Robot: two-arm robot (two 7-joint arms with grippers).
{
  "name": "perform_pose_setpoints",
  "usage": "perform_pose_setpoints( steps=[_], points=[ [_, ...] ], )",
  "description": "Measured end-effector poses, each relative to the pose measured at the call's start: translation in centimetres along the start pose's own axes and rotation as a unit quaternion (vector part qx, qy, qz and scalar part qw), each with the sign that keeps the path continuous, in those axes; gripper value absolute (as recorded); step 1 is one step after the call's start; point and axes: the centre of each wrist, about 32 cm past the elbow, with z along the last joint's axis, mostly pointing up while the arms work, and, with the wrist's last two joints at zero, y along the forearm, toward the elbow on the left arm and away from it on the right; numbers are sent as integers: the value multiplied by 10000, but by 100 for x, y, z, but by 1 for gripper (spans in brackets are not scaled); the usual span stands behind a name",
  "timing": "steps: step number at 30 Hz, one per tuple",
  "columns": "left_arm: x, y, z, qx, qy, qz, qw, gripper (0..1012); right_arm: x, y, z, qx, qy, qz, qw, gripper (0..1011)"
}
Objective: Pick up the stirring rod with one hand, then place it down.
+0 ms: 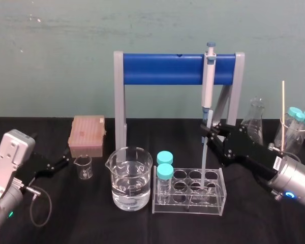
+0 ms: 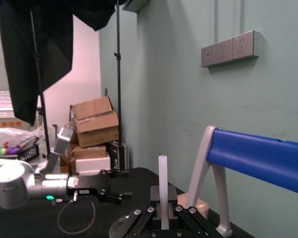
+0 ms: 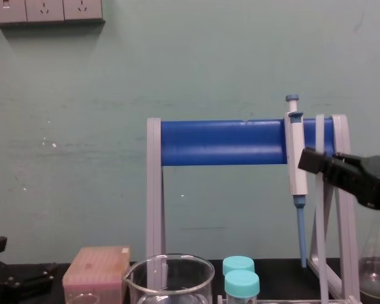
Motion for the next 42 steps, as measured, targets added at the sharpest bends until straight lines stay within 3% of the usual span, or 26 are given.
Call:
perform_pose_setpoints(
  steps=[16, 31, 42],
  points=[
    [0, 0, 0, 0, 0, 0, 10000, 1000, 98, 119, -136, -91, -37, -62, 9999, 70],
    [0, 0, 0, 0, 0, 0, 10000, 1000, 85, 83, -328, -467, 172, -155, 9986, 70],
    [0, 0, -1, 1, 0, 0, 10000, 1000, 73, 92, -425, -540, 244, -234, 9980, 70]
  ],
)
